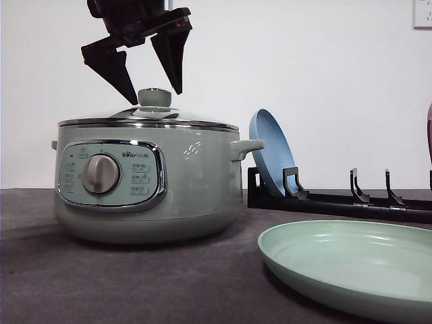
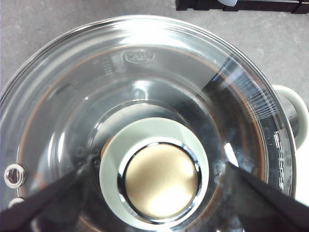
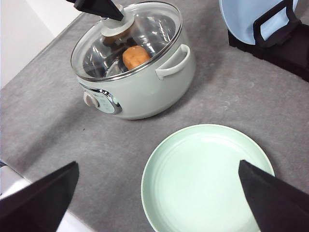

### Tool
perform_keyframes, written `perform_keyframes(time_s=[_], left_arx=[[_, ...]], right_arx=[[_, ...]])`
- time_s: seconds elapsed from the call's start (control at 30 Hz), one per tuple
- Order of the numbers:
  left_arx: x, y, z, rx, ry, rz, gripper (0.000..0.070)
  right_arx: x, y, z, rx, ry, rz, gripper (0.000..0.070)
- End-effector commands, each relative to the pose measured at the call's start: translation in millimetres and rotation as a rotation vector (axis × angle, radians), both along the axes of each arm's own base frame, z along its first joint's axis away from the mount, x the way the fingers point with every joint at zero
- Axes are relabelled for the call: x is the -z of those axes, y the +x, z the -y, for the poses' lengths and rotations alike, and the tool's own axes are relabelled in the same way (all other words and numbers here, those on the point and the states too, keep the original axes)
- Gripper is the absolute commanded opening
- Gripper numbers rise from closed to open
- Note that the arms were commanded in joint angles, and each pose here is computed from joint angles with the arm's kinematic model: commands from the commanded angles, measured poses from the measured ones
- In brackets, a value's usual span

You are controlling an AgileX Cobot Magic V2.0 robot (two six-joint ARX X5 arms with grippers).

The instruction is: Transfer potato from steamer to green plate

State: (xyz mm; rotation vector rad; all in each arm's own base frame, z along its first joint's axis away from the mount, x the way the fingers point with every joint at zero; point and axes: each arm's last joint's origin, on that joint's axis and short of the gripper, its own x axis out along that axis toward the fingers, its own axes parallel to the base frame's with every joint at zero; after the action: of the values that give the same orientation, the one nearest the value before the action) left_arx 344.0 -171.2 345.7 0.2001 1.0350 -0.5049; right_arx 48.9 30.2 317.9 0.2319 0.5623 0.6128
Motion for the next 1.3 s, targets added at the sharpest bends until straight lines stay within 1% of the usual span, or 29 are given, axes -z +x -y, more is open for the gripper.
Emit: perform_keyframes(time_s=[0.0, 0.47, 0.5, 0.6, 0.67, 1.27], left_arx=[[0.2, 4.5, 5.1, 0.014, 0.002, 0.012, 0.0509], [0.4, 4.5, 5.2, 0.025, 0.007, 0.014, 0.0505], [0.3, 4.6, 5.4, 0.025, 0.006, 0.016, 0.0497], [0.1, 4.4, 6.4, 0.03, 0.006, 0.02, 0.0396], [0.1, 4.2, 6.7, 0.035, 0.008, 0.021, 0.0376], [0.7, 4.2, 7.5, 0.036, 0.008, 0.02, 0.0372]], right_arx=[[-4.1, -0.8, 0.3, 0.002, 0.009, 0.018, 0.0683], [-4.1, -0.8, 0.3, 0.002, 0.009, 0.019, 0.0683], [-4.1, -0.8, 0.3, 0.001, 0.009, 0.019, 0.0683], [-4.1, -0.8, 0.3, 0.001, 0.009, 0.019, 0.0683], [-4.1, -0.8, 0.3, 0.001, 0.009, 0.019, 0.0683], [-4.1, -0.8, 0.3, 0.001, 0.009, 0.019, 0.0683]])
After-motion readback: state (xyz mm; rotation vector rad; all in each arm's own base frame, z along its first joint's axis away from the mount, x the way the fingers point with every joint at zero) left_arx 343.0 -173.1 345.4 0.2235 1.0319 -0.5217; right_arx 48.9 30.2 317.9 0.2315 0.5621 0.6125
